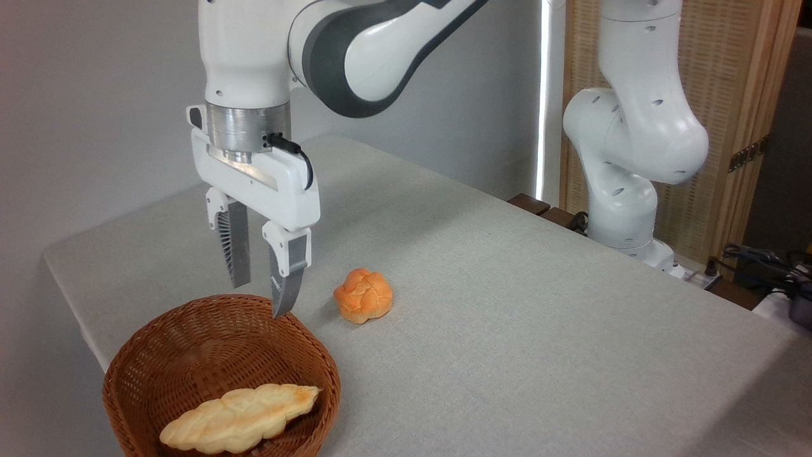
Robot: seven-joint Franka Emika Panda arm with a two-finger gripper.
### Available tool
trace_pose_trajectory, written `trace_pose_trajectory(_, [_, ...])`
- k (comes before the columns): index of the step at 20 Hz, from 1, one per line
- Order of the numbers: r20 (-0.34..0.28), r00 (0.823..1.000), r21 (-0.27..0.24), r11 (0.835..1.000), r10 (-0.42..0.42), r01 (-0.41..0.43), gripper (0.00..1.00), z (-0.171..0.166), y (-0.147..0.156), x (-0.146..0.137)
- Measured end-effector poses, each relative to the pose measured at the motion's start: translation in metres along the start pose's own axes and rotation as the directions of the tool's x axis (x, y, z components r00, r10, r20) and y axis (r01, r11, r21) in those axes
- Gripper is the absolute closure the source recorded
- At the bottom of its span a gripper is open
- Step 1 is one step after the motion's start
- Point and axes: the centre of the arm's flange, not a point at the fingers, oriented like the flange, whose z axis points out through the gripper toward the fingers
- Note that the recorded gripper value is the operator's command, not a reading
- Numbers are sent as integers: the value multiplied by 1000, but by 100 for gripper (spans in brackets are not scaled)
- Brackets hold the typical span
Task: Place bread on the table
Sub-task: 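Lower the open gripper into the basket over the long bread roll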
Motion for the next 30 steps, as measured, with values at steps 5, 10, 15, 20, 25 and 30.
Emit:
trace_pose_trajectory(5, [-44, 999, 42, 999, -17, 19, 0, 15, -35, -6])
trace_pose_trajectory(10, [-28, 995, 74, 993, 99, -97, 0, 38, -71, -22])
trace_pose_trajectory(15, [-43, 986, 120, 981, 160, -153, 0, 73, -88, -22])
trace_pose_trajectory(20, [-23, 981, 123, 974, 194, -190, 0, 94, -89, -21])
trace_pose_trajectory(25, [-16, 980, 117, 973, 201, -198, 0, 100, -85, -19])
trace_pose_trajectory(30, [-10, 976, 111, 971, 216, -213, 43, 105, -79, -16])
